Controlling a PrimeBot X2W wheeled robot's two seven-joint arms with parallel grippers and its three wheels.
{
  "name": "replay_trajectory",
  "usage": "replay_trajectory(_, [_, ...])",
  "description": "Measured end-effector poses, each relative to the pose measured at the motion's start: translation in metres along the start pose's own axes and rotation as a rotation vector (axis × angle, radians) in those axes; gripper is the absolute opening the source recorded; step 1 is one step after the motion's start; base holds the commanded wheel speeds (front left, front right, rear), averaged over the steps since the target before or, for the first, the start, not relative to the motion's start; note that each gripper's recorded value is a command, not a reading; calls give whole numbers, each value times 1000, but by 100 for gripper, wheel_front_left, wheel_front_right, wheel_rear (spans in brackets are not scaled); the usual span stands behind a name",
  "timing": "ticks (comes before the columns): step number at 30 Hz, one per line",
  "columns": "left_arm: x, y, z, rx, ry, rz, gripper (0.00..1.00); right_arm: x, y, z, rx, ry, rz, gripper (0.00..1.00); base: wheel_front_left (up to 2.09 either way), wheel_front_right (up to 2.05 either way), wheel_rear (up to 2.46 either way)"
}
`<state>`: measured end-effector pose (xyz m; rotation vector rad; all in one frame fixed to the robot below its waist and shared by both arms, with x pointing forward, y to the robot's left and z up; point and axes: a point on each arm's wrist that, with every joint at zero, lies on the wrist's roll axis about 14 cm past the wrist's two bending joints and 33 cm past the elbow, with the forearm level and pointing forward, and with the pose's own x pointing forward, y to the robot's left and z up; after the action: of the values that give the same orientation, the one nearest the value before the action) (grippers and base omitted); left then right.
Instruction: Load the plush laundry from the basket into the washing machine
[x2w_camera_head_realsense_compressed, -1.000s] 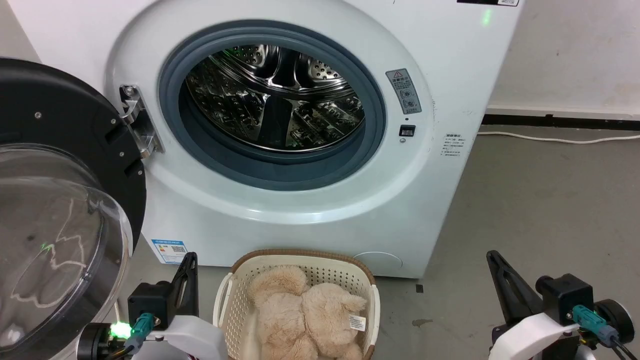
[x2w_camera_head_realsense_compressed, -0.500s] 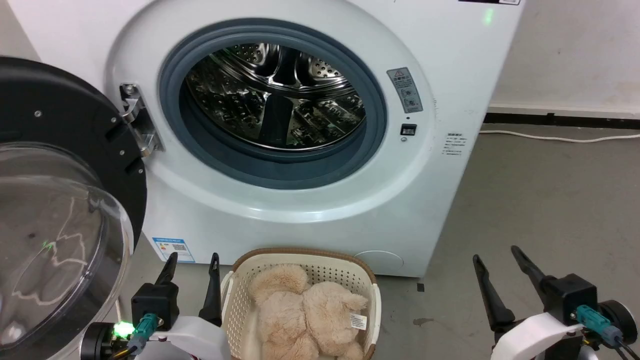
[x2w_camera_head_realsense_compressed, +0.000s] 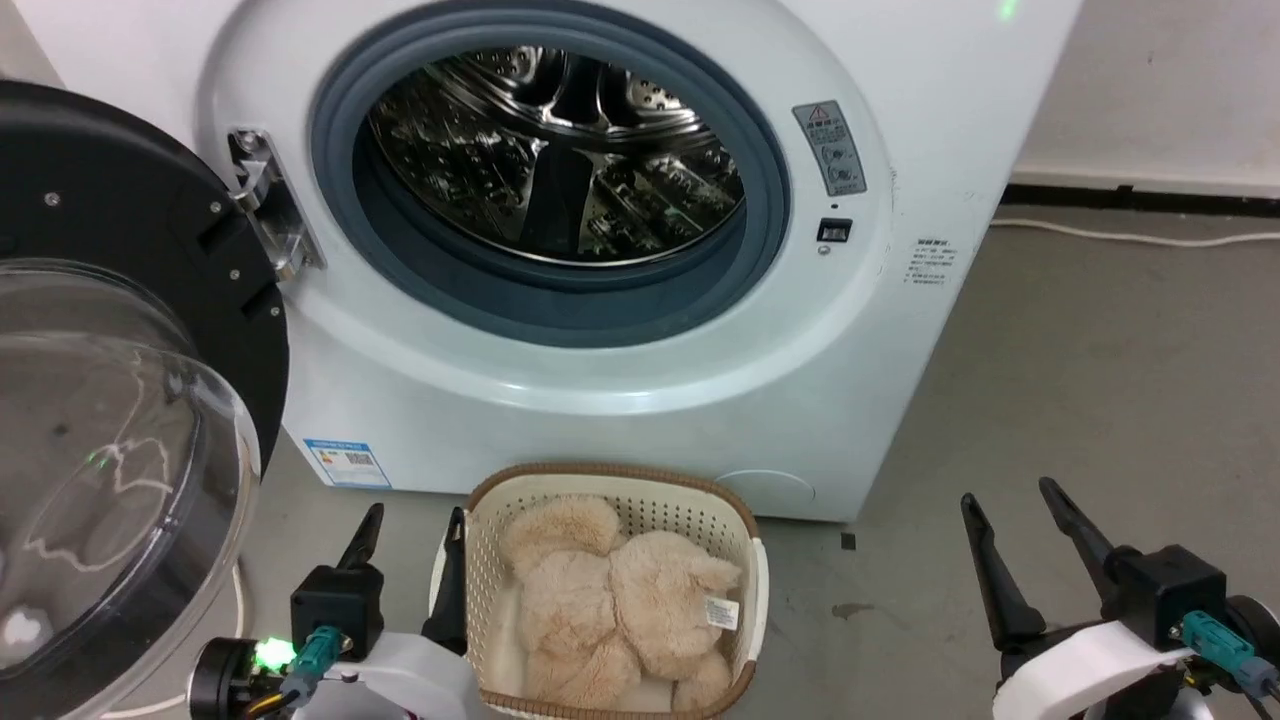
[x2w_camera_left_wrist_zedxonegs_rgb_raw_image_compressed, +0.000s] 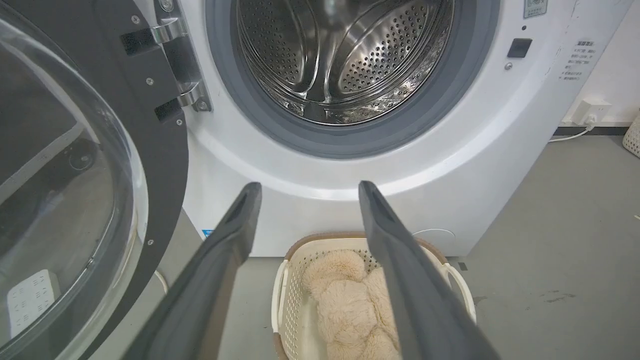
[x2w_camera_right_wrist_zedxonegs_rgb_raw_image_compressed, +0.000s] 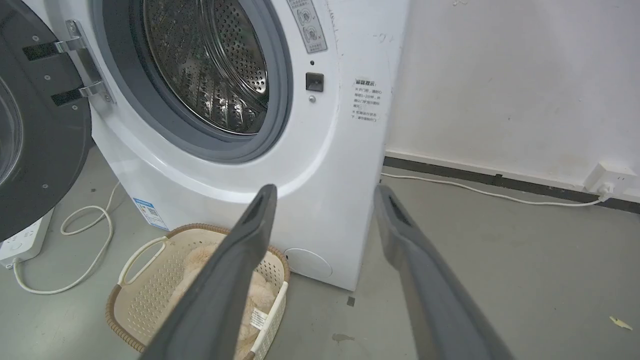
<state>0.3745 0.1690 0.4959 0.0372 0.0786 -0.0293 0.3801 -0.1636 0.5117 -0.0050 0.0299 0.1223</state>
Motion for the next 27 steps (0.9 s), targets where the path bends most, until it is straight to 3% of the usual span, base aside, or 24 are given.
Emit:
replay_trajectory(20, [38, -33, -66, 25, 174, -140, 100, 20, -12, -26, 55, 39, -31, 100, 0, 0, 0])
replay_trajectory(27, [48, -60, -93, 21, 245, -234, 100, 27, -15, -37, 75, 57, -40, 100, 0, 0, 0])
